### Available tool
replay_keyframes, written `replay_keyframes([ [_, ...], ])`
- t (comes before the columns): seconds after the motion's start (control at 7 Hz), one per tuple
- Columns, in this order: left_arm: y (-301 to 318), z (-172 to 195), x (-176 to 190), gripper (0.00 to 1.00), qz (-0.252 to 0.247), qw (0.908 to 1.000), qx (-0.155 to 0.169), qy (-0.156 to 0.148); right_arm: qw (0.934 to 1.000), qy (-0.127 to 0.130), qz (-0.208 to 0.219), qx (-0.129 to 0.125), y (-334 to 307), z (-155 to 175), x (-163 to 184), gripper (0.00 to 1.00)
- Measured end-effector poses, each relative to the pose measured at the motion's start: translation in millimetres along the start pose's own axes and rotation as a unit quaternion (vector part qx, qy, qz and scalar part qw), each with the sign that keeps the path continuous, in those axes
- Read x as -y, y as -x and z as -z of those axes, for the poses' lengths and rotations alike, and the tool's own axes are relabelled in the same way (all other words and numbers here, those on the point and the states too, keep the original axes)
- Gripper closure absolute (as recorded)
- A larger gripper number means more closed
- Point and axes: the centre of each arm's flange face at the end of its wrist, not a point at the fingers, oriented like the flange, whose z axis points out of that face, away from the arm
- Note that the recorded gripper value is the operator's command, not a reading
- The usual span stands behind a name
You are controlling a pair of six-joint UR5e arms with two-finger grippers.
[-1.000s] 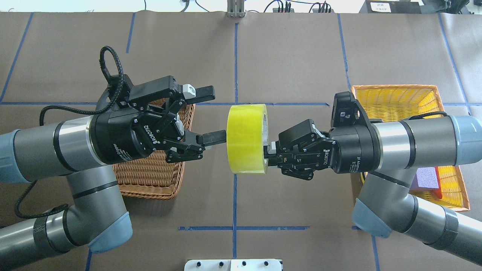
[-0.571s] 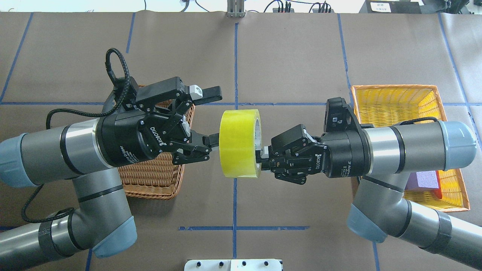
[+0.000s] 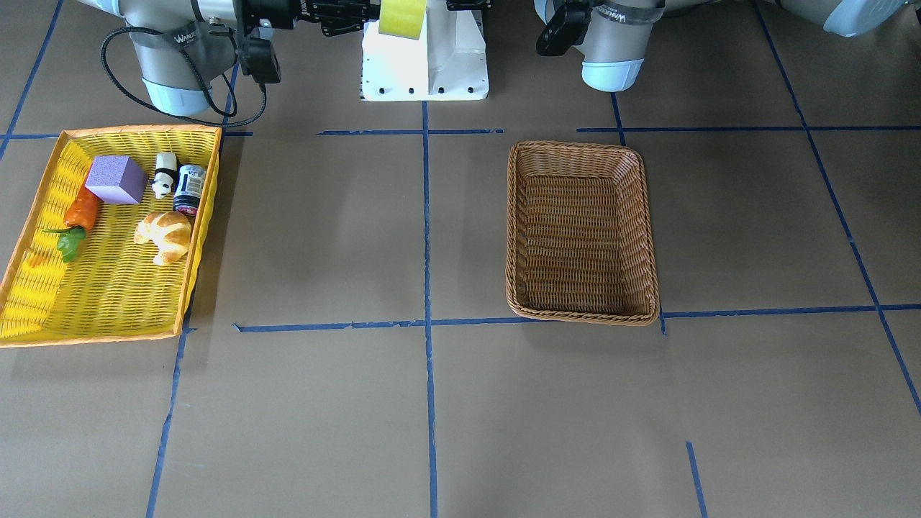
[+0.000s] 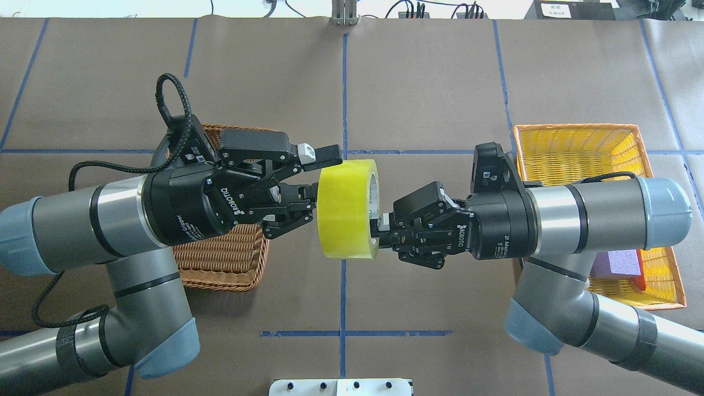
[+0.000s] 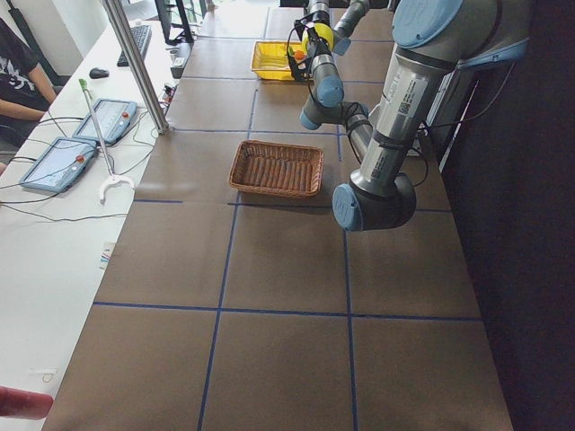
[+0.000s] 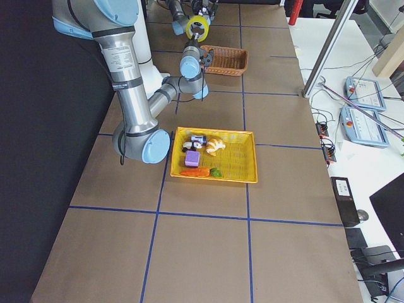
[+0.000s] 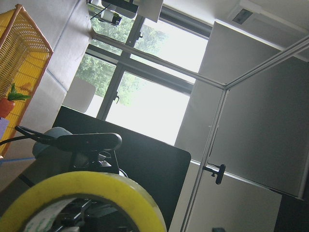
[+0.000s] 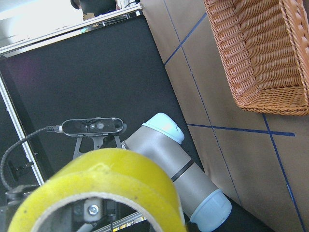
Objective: Move tape to another basket
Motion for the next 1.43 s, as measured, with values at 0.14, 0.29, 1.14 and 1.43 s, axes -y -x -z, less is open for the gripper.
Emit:
replay_keyframes([
  [0.14,2.6,4.0,1.2,1.0,-0.01,0.9999,0.004,-0.002,1.0,-0.004,0.002,0.0,-0.6,-0.6,1.5,0.0],
  [0.29,2.3,6.1,0.7,1.0,-0.019,0.9998,0.005,-0.002,1.0,-0.006,0.008,-0.001,-1.0,-1.0,2.0,0.0],
  [1.14,-15.6,25.3,3.3,1.0,-0.042,0.9991,0.0,-0.008,0.9986,-0.038,0.031,-0.021,-5.5,52.4,21.6,0.0],
  [1.43,-17.4,42.1,40.5,1.0,-0.082,0.9927,0.079,-0.038,0.9911,-0.093,0.052,-0.08,12.6,124.5,63.6,0.0],
])
